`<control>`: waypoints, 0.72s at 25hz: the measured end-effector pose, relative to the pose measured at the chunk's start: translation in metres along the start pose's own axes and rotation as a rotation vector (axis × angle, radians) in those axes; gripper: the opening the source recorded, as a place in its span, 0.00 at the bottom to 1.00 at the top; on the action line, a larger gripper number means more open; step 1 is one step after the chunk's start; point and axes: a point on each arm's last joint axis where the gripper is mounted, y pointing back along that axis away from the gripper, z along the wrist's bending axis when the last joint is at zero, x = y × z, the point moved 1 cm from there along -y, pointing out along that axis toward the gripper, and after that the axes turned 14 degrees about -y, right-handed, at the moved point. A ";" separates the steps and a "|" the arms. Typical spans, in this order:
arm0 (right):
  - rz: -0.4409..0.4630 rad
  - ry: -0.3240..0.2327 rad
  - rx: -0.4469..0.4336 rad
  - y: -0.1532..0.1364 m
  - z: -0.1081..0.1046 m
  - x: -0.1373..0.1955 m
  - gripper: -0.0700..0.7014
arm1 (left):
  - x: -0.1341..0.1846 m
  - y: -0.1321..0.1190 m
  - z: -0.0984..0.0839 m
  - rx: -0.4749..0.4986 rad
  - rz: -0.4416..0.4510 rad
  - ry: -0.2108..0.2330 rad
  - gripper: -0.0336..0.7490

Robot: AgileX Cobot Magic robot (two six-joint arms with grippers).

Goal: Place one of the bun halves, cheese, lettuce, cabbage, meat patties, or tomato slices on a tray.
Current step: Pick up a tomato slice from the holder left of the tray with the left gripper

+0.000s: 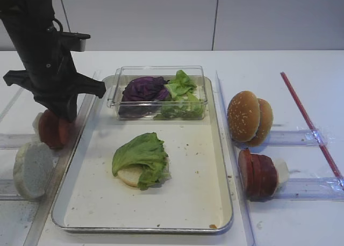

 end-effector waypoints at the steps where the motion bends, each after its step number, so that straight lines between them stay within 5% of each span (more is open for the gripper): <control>1: 0.000 0.000 0.000 0.000 0.000 0.000 0.70 | 0.000 0.000 0.000 -0.001 0.000 -0.001 0.10; 18: 0.000 0.000 0.000 0.000 0.000 0.000 0.70 | 0.009 0.048 0.001 -0.015 -0.117 0.004 0.10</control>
